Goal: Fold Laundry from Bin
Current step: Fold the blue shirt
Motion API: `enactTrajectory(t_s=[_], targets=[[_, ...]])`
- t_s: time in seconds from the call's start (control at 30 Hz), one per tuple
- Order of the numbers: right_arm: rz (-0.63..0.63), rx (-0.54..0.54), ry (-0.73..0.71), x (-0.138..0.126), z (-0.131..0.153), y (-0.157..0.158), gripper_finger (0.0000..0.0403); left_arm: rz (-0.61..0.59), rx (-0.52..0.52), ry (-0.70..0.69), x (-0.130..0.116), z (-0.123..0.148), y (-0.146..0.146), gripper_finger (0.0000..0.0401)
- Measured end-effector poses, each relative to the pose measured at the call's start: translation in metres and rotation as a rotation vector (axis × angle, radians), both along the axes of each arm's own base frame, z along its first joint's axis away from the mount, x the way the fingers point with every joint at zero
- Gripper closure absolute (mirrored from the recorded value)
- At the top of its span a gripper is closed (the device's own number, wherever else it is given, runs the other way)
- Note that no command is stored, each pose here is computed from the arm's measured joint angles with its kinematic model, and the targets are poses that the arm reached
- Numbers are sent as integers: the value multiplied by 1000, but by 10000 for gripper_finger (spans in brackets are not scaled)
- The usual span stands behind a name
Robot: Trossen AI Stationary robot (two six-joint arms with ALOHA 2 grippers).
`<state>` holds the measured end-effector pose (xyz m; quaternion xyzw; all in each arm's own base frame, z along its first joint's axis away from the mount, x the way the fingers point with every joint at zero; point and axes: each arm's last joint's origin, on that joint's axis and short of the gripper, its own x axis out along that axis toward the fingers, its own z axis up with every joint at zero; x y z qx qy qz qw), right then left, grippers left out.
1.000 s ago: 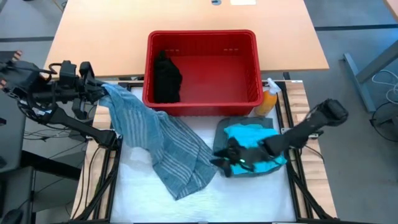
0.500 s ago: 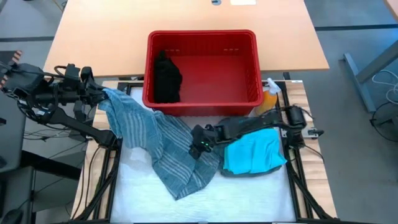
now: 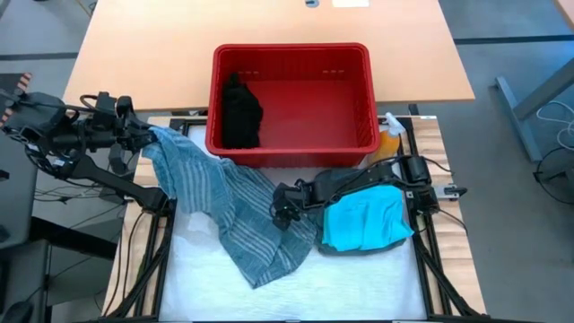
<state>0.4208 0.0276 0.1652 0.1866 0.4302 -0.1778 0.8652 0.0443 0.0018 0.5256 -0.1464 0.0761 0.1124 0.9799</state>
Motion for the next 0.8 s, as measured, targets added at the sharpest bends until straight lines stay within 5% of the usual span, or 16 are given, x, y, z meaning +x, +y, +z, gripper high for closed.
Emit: enactTrajectory(t_s=[0.1,0.3,0.47,0.67,0.8], targets=[[34,47,9,0,-1,2,196,1,1,1,0,0,0,401],[157,161,13,4,-12,14,373,2,2,8,0,-1,0,401],[202,228,-50,1,11,28,381,-3,10,63,-2,-6,0,401],[281,233,-184,-36,94,53,381,-24,-69,193,11,-38,-4,401],[323,247,-327,-84,162,69,382,-114,-147,114,20,-60,-9,401]])
